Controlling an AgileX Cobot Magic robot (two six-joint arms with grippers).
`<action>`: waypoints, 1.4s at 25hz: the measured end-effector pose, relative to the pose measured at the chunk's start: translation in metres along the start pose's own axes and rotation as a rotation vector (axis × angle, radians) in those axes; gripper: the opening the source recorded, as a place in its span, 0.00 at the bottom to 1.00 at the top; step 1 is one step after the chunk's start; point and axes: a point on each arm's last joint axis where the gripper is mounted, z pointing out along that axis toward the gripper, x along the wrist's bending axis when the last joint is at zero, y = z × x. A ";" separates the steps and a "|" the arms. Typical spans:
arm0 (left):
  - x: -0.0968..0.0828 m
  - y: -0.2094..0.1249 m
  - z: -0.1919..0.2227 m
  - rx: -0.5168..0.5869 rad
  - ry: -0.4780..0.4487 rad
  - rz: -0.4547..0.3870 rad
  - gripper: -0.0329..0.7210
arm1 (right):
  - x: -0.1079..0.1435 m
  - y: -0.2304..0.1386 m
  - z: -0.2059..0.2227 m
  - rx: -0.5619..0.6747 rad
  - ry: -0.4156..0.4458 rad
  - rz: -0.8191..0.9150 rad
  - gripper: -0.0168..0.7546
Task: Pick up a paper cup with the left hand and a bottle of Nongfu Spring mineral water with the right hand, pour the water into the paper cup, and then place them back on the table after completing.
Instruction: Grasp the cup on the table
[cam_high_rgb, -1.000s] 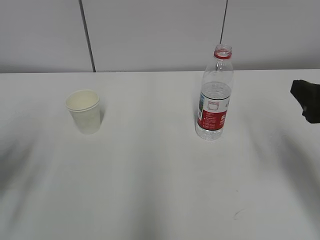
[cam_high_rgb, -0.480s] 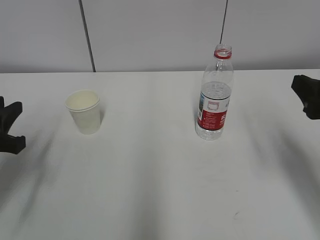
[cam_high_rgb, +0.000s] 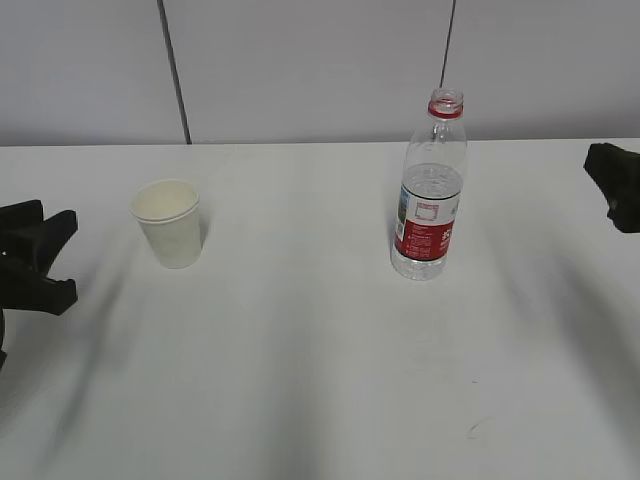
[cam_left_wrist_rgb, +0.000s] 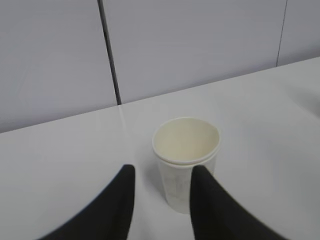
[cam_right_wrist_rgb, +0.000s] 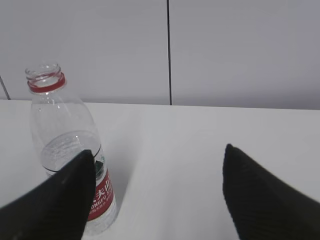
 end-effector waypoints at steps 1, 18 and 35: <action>0.000 -0.003 0.002 0.000 -0.003 -0.010 0.38 | 0.000 0.001 0.000 -0.010 0.000 0.000 0.78; 0.000 -0.055 0.043 0.173 -0.067 -0.099 0.76 | 0.000 0.008 0.000 -0.087 0.001 0.000 0.78; -0.019 -0.085 0.124 0.152 -0.046 -0.131 0.76 | 0.000 0.010 -0.001 -0.111 0.002 0.000 0.78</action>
